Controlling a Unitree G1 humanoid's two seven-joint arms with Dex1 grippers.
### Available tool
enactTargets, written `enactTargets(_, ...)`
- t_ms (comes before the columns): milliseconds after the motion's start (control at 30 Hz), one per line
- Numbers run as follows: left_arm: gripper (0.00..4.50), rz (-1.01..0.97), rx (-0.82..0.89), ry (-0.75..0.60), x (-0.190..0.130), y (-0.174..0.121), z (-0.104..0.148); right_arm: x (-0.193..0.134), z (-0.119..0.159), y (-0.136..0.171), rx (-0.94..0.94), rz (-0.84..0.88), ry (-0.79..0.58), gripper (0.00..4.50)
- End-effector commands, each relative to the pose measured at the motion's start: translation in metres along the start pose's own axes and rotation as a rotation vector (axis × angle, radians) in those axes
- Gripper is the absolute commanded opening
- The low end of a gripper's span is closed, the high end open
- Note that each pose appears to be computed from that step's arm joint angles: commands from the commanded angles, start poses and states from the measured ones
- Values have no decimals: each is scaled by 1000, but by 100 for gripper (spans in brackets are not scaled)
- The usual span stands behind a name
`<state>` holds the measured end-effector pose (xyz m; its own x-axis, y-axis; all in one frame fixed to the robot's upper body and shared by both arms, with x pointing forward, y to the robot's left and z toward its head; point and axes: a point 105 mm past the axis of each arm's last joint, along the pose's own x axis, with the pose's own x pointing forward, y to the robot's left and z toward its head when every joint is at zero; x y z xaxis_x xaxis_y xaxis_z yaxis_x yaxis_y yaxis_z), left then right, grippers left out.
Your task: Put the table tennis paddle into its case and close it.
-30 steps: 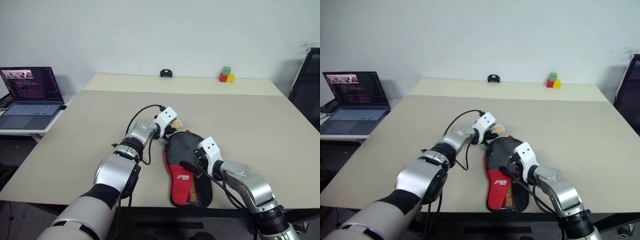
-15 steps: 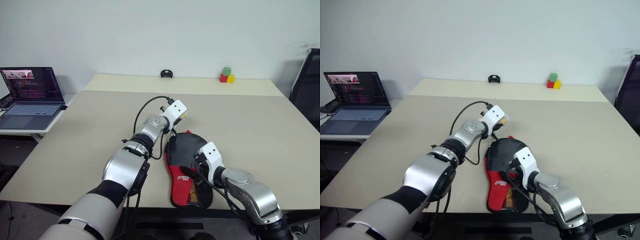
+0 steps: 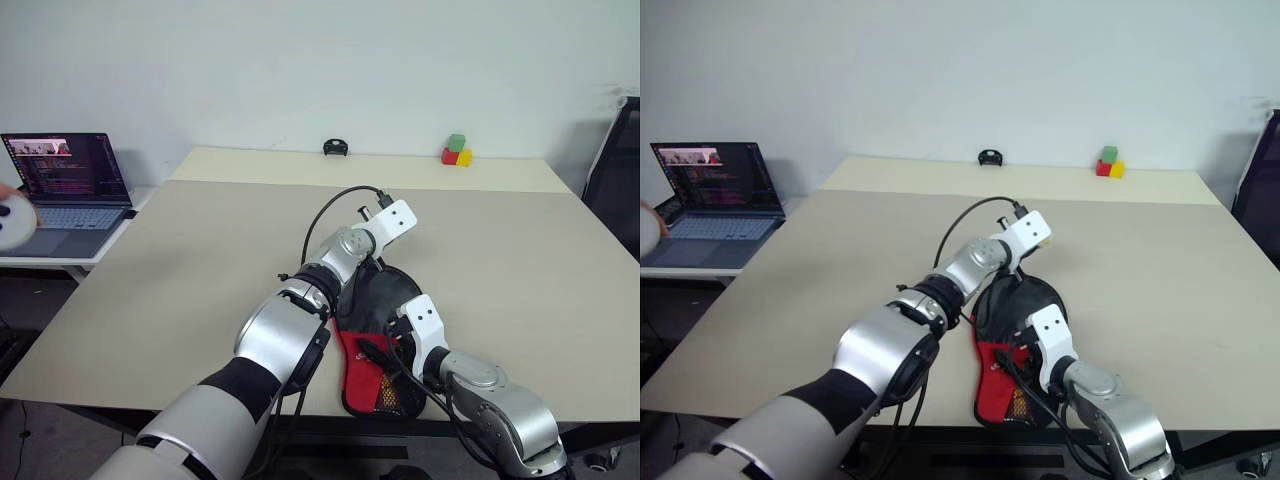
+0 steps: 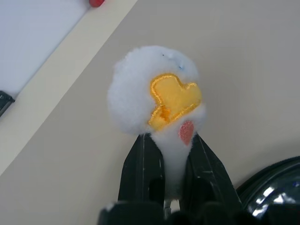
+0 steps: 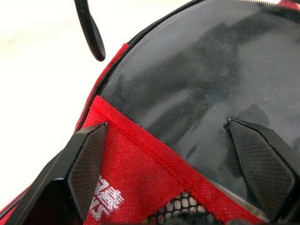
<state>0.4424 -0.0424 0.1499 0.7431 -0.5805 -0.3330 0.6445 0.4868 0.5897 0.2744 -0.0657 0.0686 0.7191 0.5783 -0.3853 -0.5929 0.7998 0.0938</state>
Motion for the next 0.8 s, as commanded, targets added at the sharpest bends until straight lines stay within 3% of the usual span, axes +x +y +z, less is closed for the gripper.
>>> enactTargets(33,8,-83,75,-53,3,-17,19,1,-72,16,137,49,292,450)
enactTargets(167,8,-121,51,-10,3,-25,3,1,-72,17,142,49,290,450)
enactTargets(333,185,-122,36,33,1,-22,-14,3,-71,20,144,54,287,450)
enactTargets(467,325,-144,40,19,-1,-21,-13,5,-69,18,140,57,284,450)
enactTargets(800,325,-127,2,-51,-11,8,-6,12,-62,9,122,51,271,450)
